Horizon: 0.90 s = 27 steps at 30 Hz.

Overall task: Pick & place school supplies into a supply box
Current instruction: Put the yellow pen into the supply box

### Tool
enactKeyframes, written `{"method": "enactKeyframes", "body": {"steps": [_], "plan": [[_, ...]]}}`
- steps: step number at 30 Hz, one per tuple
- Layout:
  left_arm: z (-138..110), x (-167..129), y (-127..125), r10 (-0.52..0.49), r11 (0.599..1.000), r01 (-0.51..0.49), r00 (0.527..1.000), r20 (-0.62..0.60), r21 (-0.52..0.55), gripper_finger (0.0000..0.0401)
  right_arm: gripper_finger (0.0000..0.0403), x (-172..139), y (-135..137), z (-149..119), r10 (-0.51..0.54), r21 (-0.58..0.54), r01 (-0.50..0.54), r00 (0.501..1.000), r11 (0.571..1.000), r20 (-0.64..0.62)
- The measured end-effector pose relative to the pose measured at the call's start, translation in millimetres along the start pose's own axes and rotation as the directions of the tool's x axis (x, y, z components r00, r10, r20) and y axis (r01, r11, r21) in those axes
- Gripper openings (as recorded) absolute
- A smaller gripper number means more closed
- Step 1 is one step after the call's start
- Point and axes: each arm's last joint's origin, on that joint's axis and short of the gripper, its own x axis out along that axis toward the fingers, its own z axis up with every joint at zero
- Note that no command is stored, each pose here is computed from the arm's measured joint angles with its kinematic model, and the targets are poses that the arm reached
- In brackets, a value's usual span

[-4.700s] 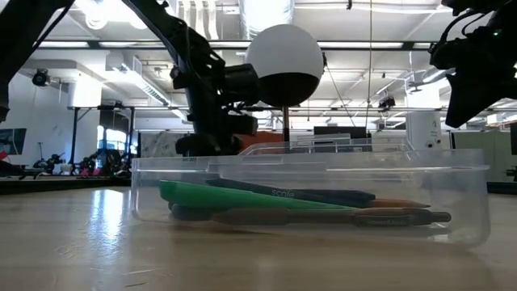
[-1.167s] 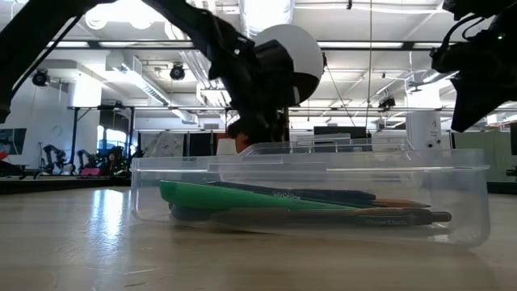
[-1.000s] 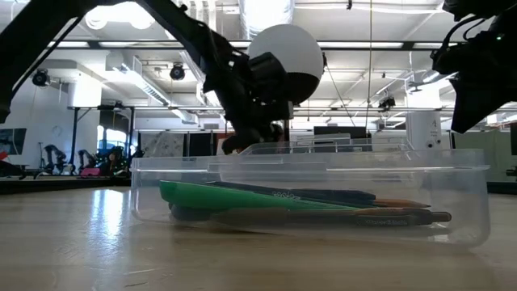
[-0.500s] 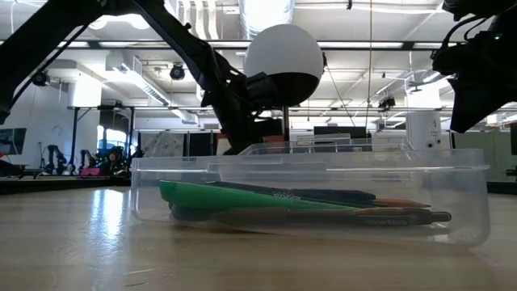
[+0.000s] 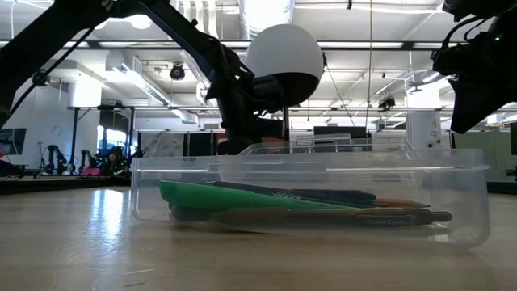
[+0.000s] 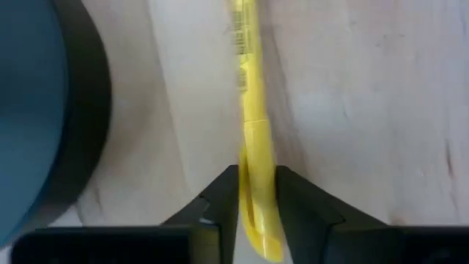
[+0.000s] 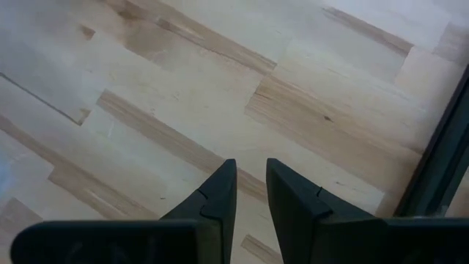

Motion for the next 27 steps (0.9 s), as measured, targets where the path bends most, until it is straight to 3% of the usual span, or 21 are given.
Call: {"method": "enactKeyframes", "body": {"steps": [4,9,16,23,27], "plan": [[-3.8,2.8,-4.8,-0.002,1.0,0.002,1.0,-0.03,0.005,0.0037,0.0068,0.1,-0.1,0.0,-0.002,-0.004,0.002,1.0,1.0,0.003],[-9.2,0.6,-11.7,0.004,1.0,-0.004,0.989,-0.146,0.003,0.0028,0.0068,0.1,-0.1,0.0,-0.003,-0.027,0.003,1.0,1.0,0.004],[-6.8,-22.2,-12.9,-0.034,0.967,-0.025,0.974,-0.224,-0.253,0.0026,0.0068,0.1,-0.2,0.0,-0.003,-0.031,0.004,1.0,1.0,0.005],[19.0,-89.9,-12.2,0.06,0.874,-0.078,0.997,-0.052,-0.48,0.0026,0.0068,0.1,-0.3,0.1,-0.005,-0.031,0.005,1.0,1.0,0.007],[45.8,-132.6,-35.0,0.072,0.897,-0.02,0.992,0.102,-0.442,0.0026,0.0068,0.1,-0.4,-0.1,-0.006,-0.036,0.006,1.0,0.999,0.006]]}}
